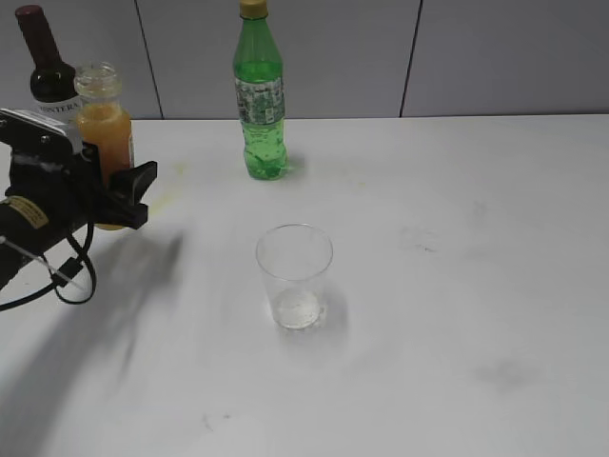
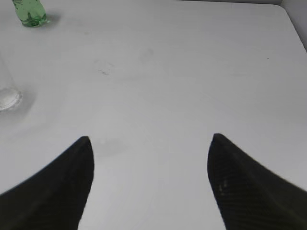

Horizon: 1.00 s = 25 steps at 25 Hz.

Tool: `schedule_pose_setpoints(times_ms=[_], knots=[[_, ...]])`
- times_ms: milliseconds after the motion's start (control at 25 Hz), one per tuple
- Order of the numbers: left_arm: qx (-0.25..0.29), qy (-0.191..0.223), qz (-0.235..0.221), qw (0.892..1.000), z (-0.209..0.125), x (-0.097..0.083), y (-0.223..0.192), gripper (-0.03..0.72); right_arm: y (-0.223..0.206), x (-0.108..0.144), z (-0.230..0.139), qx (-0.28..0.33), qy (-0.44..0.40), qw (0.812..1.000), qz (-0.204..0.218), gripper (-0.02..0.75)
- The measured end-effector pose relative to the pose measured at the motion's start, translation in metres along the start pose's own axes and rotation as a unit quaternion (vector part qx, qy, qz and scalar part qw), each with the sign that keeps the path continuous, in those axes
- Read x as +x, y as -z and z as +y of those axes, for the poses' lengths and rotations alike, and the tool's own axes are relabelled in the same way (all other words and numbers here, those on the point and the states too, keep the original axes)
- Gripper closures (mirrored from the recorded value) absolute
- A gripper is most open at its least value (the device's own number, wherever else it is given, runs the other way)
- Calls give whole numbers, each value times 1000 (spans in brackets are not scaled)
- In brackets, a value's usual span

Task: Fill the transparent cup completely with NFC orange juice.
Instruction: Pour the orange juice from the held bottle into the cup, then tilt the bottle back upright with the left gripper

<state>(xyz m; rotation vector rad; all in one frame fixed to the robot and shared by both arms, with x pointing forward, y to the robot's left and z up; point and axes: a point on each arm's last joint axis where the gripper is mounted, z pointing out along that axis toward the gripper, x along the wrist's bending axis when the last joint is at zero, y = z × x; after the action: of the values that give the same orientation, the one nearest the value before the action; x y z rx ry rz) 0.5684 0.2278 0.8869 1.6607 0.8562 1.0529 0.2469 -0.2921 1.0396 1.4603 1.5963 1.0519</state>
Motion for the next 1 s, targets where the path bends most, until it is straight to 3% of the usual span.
schedule_pose_setpoints(times_ms=[320,640,800,1000], knots=[[25,-8,-9,1000,4,-29,59,218,0,0,0,0,0,1000,0,165],[50,-53,-12,997,6,-63,82,218,0,0,0,0,0,1000,0,165],[50,-96,-13,994,10,-78,84,218,0,0,0,0,0,1000,0,165],[58,-178,6,982,13,-88,85,218,0,0,0,0,0,1000,0,165]])
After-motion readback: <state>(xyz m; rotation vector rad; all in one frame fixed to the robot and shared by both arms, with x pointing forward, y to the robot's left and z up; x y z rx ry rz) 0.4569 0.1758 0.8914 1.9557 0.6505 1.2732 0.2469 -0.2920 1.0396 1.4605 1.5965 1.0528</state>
